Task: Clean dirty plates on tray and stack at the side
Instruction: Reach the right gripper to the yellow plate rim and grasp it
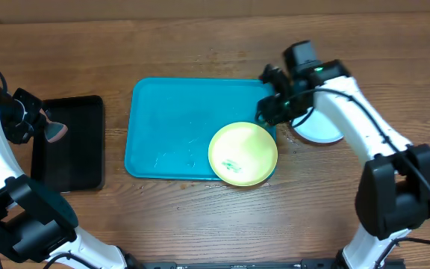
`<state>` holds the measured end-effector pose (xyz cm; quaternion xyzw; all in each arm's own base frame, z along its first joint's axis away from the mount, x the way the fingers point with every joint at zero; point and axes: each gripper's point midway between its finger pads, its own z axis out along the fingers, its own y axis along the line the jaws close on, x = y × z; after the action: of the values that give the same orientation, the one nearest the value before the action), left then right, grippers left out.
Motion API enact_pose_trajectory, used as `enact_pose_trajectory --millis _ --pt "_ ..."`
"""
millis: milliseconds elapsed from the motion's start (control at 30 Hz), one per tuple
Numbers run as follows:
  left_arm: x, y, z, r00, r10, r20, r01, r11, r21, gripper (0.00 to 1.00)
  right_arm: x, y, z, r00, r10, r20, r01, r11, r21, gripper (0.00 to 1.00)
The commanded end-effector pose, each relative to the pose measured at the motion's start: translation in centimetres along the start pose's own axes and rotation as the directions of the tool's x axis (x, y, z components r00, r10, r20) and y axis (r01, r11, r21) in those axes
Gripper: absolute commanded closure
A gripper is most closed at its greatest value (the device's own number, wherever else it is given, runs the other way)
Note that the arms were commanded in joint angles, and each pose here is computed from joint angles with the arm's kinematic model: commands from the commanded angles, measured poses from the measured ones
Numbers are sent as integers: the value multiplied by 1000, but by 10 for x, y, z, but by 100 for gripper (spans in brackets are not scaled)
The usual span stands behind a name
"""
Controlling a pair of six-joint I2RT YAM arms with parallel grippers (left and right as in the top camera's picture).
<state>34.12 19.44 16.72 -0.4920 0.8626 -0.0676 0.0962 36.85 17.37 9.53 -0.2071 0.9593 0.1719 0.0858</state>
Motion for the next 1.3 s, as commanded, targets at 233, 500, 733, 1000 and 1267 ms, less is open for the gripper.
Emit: enact_pose_trajectory --millis 233,500,733,1000,1267 --pt "0 -6 1 1000 29 0 -29 999 14 96 21 20 7 950 310 -35 -300 940 162 14" --pt "0 -6 1 1000 29 0 -29 999 14 96 12 -6 4 973 228 28 -226 928 298 44" --pt "-1 -6 1 1000 30 4 -30 999 16 96 29 -8 10 992 100 -71 -74 950 304 52" --pt "-1 -6 1 1000 29 4 -29 999 17 96 51 -18 40 993 28 -116 8 955 298 53" --pt "-1 -7 1 1000 30 4 -30 999 17 96 46 -11 43 995 20 -96 5 967 256 66"
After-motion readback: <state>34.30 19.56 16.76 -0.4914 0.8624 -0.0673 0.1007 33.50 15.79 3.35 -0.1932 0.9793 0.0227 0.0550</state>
